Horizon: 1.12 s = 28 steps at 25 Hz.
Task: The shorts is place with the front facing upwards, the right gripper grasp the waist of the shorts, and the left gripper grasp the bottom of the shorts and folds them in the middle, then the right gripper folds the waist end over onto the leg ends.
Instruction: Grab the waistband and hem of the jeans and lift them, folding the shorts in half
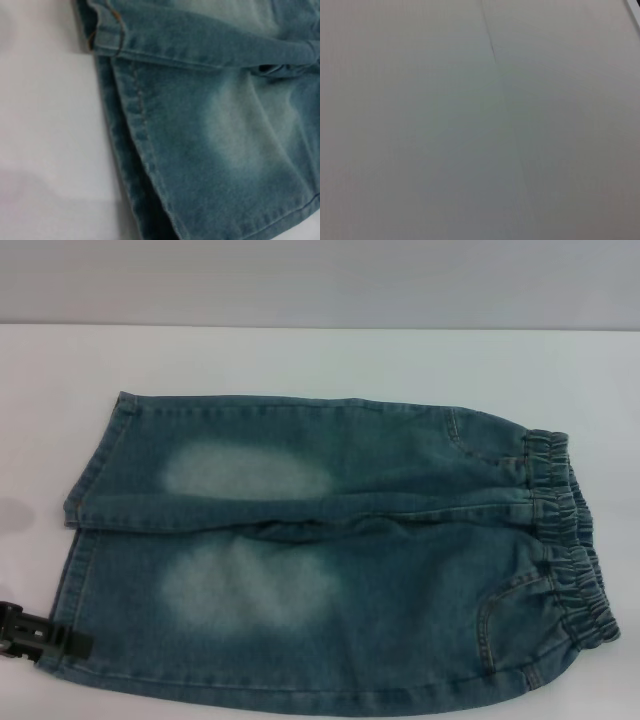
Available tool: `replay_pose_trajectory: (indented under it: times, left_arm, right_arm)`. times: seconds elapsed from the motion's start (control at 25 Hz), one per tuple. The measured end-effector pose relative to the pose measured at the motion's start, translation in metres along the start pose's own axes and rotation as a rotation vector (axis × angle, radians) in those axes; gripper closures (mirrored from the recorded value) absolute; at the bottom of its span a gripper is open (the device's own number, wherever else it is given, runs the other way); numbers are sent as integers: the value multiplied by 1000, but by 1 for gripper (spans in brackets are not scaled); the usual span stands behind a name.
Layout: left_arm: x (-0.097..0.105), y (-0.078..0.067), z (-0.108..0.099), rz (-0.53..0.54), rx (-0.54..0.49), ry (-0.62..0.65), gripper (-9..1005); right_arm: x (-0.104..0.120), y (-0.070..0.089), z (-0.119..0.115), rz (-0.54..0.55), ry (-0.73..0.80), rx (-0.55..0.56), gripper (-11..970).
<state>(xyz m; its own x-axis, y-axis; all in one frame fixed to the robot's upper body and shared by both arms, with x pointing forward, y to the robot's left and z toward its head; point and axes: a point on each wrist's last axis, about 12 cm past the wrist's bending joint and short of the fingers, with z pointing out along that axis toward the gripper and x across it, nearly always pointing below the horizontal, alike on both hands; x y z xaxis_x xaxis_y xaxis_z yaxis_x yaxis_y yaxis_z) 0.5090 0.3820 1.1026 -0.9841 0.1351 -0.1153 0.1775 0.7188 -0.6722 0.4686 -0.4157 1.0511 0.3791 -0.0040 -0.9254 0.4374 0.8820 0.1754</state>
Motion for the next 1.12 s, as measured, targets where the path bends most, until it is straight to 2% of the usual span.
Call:
replay_pose_trajectory:
  times: [0.56, 1.12]
  left_arm:
    - [-4, 0, 6, 18, -64, 33, 281]
    - [-9, -5, 9, 16, -71, 49, 805]
  right_arm:
    - [-1, -1, 1, 11, -5, 4, 369]
    - [-2, -5, 0, 8, -6, 16, 370]
